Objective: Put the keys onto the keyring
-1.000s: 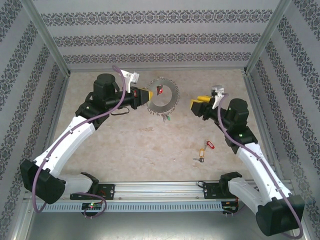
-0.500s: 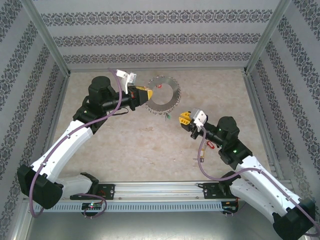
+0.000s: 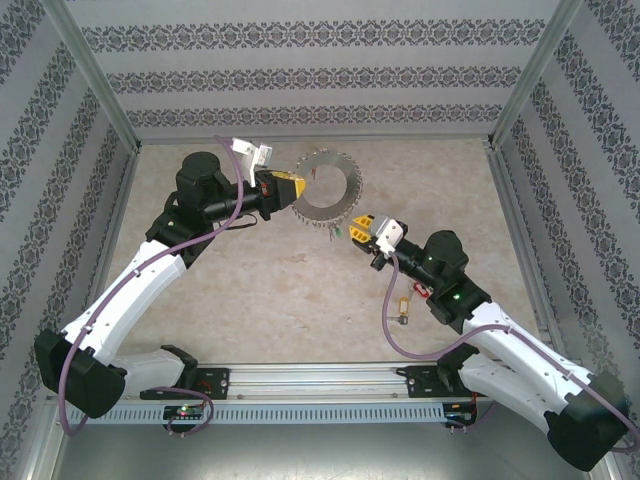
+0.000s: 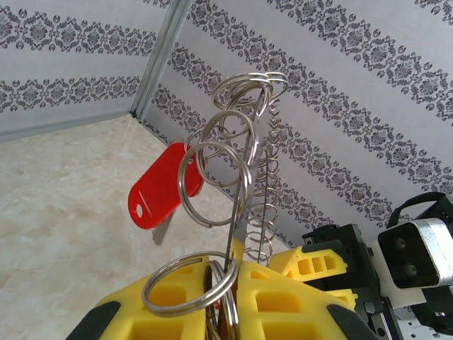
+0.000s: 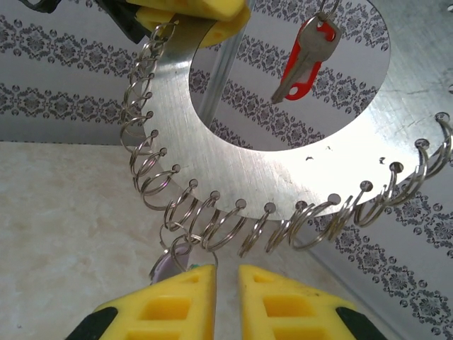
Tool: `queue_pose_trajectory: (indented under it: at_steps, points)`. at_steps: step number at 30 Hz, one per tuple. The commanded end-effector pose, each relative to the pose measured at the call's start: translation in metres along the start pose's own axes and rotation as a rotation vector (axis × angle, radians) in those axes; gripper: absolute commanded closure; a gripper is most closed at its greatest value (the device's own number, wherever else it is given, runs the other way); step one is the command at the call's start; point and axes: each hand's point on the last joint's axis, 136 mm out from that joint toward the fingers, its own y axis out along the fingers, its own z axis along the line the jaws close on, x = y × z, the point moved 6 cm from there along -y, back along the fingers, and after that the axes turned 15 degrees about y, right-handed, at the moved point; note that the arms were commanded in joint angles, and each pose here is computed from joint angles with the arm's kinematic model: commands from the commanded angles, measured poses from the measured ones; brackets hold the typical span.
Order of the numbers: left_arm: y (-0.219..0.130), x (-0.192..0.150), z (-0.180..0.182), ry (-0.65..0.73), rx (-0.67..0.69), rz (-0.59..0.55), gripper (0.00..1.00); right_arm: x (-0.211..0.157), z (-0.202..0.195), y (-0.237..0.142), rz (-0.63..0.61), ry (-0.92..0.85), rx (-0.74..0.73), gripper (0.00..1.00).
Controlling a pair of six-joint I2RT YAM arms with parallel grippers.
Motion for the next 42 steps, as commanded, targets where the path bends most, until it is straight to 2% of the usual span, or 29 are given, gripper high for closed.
queue_pose_trajectory:
  at_steps: [1, 4, 10, 21, 31, 42]
  points:
    - [-0.011, 0.020, -0.010, 0.051, -0.035, -0.082, 1.00, 0.004, 0.005, 0.003, -0.034, -0.018, 0.034, 0.83]
    - [-0.011, 0.020, -0.013, 0.062, -0.052, -0.065, 1.00, 0.003, 0.007, 0.006, -0.035, -0.008, 0.042, 0.83]
    - [-0.014, 0.008, -0.007, 0.114, 0.020, 0.052, 1.00, -0.014, 0.005, 0.008, 0.012, -0.012, 0.028, 0.82]
    - [-0.007, 0.007, -0.002, 0.100, 0.009, 0.062, 1.00, -0.033, 0.011, 0.010, 0.059, 0.022, 0.055, 0.83]
    - [-0.005, 0.010, -0.001, 0.107, 0.016, 0.067, 1.00, -0.028, 0.016, 0.027, 0.031, 0.024, 0.078, 0.84]
    - [-0.005, 0.009, 0.000, 0.091, 0.022, 0.069, 1.00, -0.020, 0.018, 0.029, -0.001, 0.014, 0.077, 0.85]
